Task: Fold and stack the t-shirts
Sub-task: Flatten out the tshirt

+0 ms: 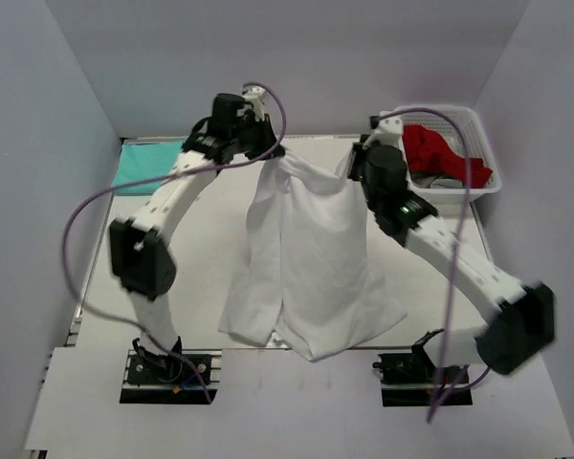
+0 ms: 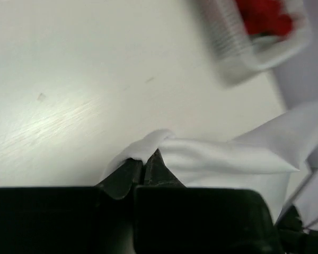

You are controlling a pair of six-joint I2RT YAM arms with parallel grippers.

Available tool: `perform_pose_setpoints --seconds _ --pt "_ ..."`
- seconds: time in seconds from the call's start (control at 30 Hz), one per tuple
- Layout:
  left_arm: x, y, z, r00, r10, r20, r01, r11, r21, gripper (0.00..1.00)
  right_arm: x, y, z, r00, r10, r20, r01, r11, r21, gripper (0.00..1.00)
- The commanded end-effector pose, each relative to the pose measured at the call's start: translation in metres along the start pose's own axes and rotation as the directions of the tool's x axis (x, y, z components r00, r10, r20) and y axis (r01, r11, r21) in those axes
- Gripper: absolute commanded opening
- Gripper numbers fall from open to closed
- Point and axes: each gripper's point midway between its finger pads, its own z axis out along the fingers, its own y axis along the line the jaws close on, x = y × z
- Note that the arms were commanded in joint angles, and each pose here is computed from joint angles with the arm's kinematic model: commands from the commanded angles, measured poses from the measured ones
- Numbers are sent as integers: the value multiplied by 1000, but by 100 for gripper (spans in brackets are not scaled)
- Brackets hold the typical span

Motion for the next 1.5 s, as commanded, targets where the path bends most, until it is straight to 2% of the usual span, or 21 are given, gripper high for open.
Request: perform_pose_setpoints --seconds 0.0,0.03,0.1,0.13,0.17,0.23,0.27,0.3,0.37,0.43,0.5,0.6,0.63,0.67,0.7,0.73,0.8,0.87,1.13,1.3,1.47 --pt "-26 71 32 999 -14 42 22 980 -197 0 37 -47 64 1000 -8 -18 12 965 262 0" --pt "10 114 69 996 -57 -65 39 967 -250 9 50 -44 77 999 4 -39 5 970 244 0" --pt "-14 132 87 999 -43 -18 36 957 -288 47 104 -60 117 988 -9 -155 48 966 255 0" --pt "-8 156 93 998 -51 -32 37 937 -347 65 73 -55 137 994 29 -106 -4 973 230 0" --pt "10 180 109 995 -68 -67 38 926 -376 99 139 -60 152 960 11 -279 55 972 229 14" --pt "3 180 111 997 -50 -58 28 943 -332 100 107 -54 180 970 40 -238 10 979 203 55" --pt "-1 185 106 998 -49 -42 32 941 -338 100 144 -58 178 933 22 -360 58 976 209 66" --pt "2 183 94 998 -50 -42 32 935 -354 100 153 -62 183 922 31 -385 56 975 214 77" --pt "7 183 85 999 -34 -31 20 930 -366 100 142 -61 182 920 44 -390 46 975 219 89" --pt "-12 163 62 1000 3 1 -2 939 -343 100 135 -58 167 921 63 -385 20 978 206 90" --pt "-6 157 50 1000 -8 -18 1 938 -347 100 118 -53 145 925 93 -368 -27 983 180 90" --pt "12 136 29 998 -28 -52 8 937 -349 100 156 -52 111 876 129 -465 -59 985 163 90" --pt "20 132 24 997 -34 -64 11 942 -334 100 139 -39 95 876 143 -461 -112 989 95 90" --pt "39 125 15 995 -64 -72 39 949 -312 100 178 -45 72 828 157 -539 -114 987 112 90" --pt "51 113 13 991 -104 -83 81 965 -251 100 174 -42 60 827 164 -538 -135 987 92 90" --pt "95 112 13 977 -147 -154 108 966 -235 100 173 -30 47 815 171 -553 -177 983 43 90" --pt "106 93 5 976 -172 -135 148 974 -171 100 210 -36 14 763 211 -611 -216 974 66 90" --pt "150 88 5 962 -203 -183 177 973 -151 100 236 -38 -19 712 241 -659 -259 963 72 90" --pt "235 86 15 902 -262 -342 214 962 -171 100 274 -64 -61 681 272 -680 -221 962 163 90" --pt "277 125 15 838 -358 -412 198 903 -381 100 297 -81 -75 644 250 -723 -146 968 204 90" --pt "300 154 -13 798 -487 -354 230 790 -569 100 328 -96 -87 581 278 -765 -104 958 269 90"
